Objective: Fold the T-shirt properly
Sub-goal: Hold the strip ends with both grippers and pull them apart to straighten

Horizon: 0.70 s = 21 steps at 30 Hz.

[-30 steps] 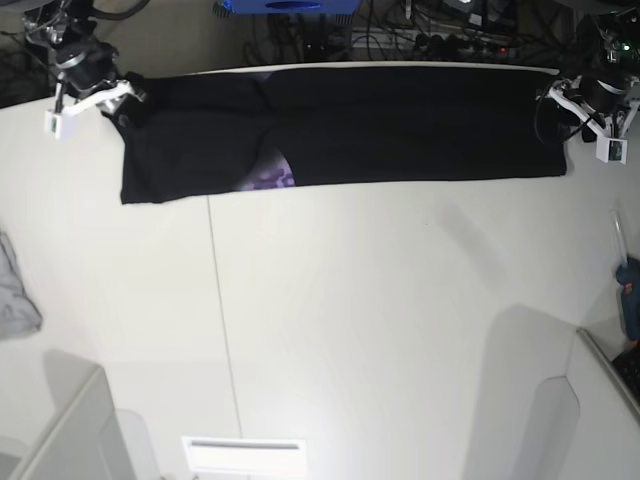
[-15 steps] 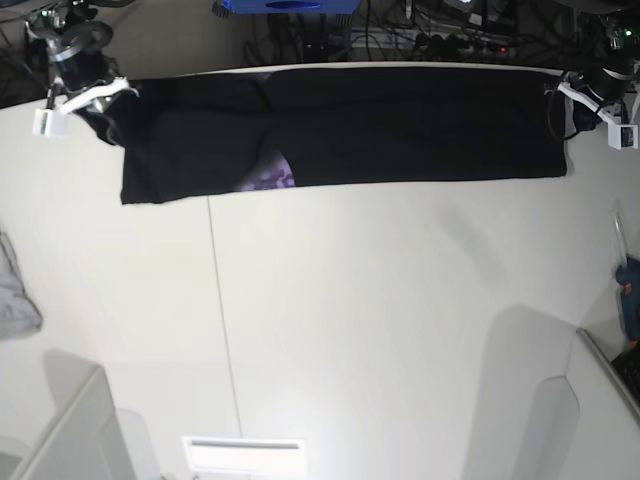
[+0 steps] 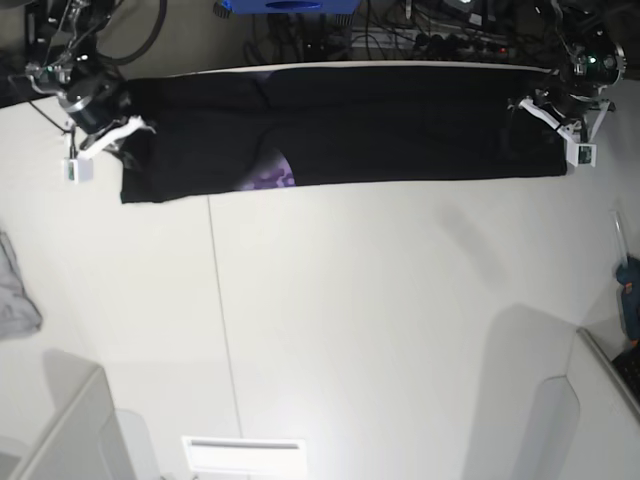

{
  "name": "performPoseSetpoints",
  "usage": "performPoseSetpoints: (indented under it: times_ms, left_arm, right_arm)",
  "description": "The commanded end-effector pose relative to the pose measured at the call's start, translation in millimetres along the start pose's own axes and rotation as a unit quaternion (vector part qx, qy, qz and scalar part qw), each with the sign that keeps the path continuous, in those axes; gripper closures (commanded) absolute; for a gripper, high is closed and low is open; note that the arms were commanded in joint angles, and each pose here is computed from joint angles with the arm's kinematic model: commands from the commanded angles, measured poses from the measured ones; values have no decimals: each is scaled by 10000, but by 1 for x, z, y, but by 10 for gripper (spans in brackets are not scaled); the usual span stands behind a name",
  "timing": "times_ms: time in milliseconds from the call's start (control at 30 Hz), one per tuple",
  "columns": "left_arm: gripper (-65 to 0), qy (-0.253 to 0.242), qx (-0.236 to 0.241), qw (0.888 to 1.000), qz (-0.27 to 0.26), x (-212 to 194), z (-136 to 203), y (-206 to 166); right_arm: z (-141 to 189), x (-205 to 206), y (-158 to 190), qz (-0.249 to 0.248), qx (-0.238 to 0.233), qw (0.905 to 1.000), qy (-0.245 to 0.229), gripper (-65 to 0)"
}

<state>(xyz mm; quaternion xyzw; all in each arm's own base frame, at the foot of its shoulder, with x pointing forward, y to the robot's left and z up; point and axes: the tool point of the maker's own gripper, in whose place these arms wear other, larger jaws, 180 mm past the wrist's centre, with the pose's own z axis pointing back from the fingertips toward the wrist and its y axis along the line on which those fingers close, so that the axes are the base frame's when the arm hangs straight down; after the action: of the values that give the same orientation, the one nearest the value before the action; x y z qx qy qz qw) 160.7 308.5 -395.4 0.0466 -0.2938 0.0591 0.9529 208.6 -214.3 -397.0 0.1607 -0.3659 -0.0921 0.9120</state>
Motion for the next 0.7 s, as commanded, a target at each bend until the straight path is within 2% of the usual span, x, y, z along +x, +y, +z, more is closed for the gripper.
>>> performPoseSetpoints:
  times_ms: [0, 200, 433, 667]
  left_arm:
    - [0, -113, 62, 9999, -27, 7, 0, 4]
    - [0, 84, 163, 9998, -16, 0, -12, 9]
    - [0, 259, -108, 9995, 106, -5, -34, -6]
    - [0, 1, -162, 9996, 224, 24, -45, -9]
  right_arm:
    - [-1, 6, -4, 35, -23, 10000, -88, 0]
    - [-20, -12, -24, -264, -170, 9993, 181, 0]
    - [-36, -9, -31, -443, -192, 9988, 98, 0]
    - [-49, 11, -40, 69, -563, 9983, 148, 0]
